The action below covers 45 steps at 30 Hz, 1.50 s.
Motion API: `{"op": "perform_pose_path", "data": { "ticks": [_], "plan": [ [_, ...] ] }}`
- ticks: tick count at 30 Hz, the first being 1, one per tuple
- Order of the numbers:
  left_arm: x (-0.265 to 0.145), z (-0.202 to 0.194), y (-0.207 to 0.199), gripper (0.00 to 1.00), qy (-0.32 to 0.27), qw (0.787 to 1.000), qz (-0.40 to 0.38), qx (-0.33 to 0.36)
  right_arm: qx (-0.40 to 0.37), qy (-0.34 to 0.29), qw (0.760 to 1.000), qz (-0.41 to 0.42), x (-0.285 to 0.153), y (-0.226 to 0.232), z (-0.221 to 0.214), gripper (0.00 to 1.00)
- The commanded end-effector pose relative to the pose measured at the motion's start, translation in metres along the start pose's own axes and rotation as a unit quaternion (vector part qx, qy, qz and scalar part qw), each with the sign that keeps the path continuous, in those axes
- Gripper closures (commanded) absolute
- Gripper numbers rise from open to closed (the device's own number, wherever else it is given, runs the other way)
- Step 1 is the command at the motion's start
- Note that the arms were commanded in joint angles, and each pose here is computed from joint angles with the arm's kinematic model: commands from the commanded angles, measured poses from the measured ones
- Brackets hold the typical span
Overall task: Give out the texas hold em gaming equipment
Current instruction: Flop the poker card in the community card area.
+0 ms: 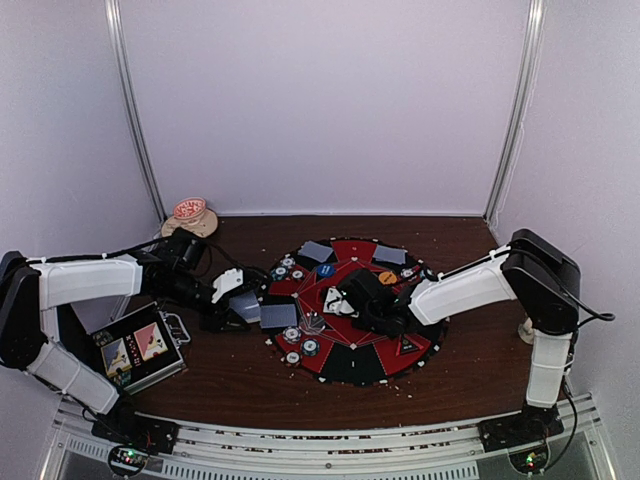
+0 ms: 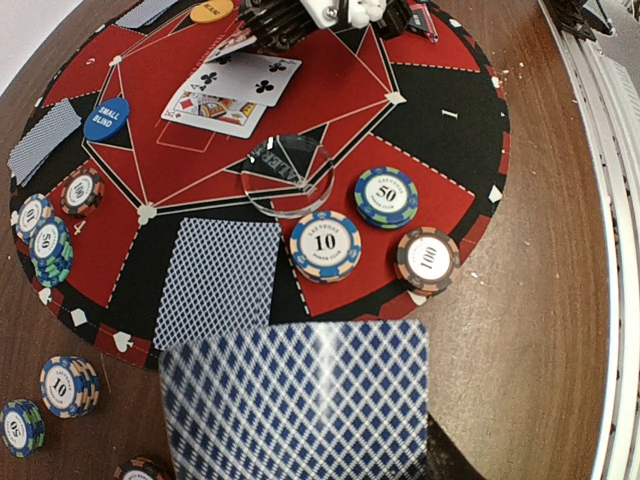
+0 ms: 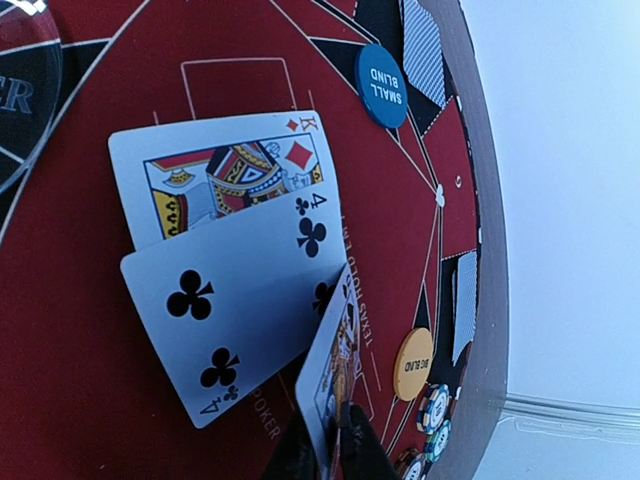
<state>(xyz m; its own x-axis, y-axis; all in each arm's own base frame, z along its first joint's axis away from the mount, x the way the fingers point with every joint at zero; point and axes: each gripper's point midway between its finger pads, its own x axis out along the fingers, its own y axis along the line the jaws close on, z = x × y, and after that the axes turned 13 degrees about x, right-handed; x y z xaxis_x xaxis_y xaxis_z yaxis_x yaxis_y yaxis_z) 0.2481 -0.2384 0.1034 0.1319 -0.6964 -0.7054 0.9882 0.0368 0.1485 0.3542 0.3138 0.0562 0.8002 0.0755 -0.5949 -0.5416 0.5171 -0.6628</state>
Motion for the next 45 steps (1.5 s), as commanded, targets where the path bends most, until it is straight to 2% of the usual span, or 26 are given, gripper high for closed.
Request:
{"op": "perform_pose_path", "data": {
  "ticks": [1, 15, 26, 28, 32, 36, 41, 45],
  "plan": [
    [-0.003, 0.008, 0.003, 0.54, -0.015, 1.000, 0.006, 0.013, 0.002, 0.006, 1.000, 0.018, -0.002, 0.003, -0.002, 0.86],
    [-0.003, 0.008, 0.004, 0.54, -0.015, 1.000, 0.007, 0.013, 0.001, 0.007, 0.999, 0.042, -0.016, 0.012, 0.002, 0.72],
    [-0.003, 0.009, 0.004, 0.55, -0.016, 1.000, 0.007, 0.012, 0.028, -0.003, 0.999, 0.044, -0.038, 0.003, 0.013, 0.51],
    [-0.003, 0.009, 0.004, 0.55, -0.016, 1.000, 0.007, 0.012, 0.049, -0.010, 0.998, 0.039, -0.046, -0.005, 0.018, 0.46],
    [-0.003, 0.009, 0.003, 0.54, -0.016, 1.000, 0.007, 0.013, 0.114, -0.013, 0.993, 0.027, -0.064, -0.022, 0.026, 0.23],
    [-0.004, 0.009, 0.003, 0.54, -0.016, 1.000, 0.007, 0.013, 0.189, 0.017, 0.981, 0.029, -0.074, -0.028, 0.019, 0.09],
    [-0.004, 0.010, 0.003, 0.55, -0.018, 1.000, 0.008, 0.015, 0.281, 0.031, 0.956, 0.071, -0.091, -0.021, -0.001, 0.00],
    [-0.005, 0.010, 0.004, 0.54, -0.017, 1.000, 0.010, 0.014, 0.349, 0.026, 0.931, 0.108, -0.103, -0.016, -0.016, 0.00]
  ]
}}
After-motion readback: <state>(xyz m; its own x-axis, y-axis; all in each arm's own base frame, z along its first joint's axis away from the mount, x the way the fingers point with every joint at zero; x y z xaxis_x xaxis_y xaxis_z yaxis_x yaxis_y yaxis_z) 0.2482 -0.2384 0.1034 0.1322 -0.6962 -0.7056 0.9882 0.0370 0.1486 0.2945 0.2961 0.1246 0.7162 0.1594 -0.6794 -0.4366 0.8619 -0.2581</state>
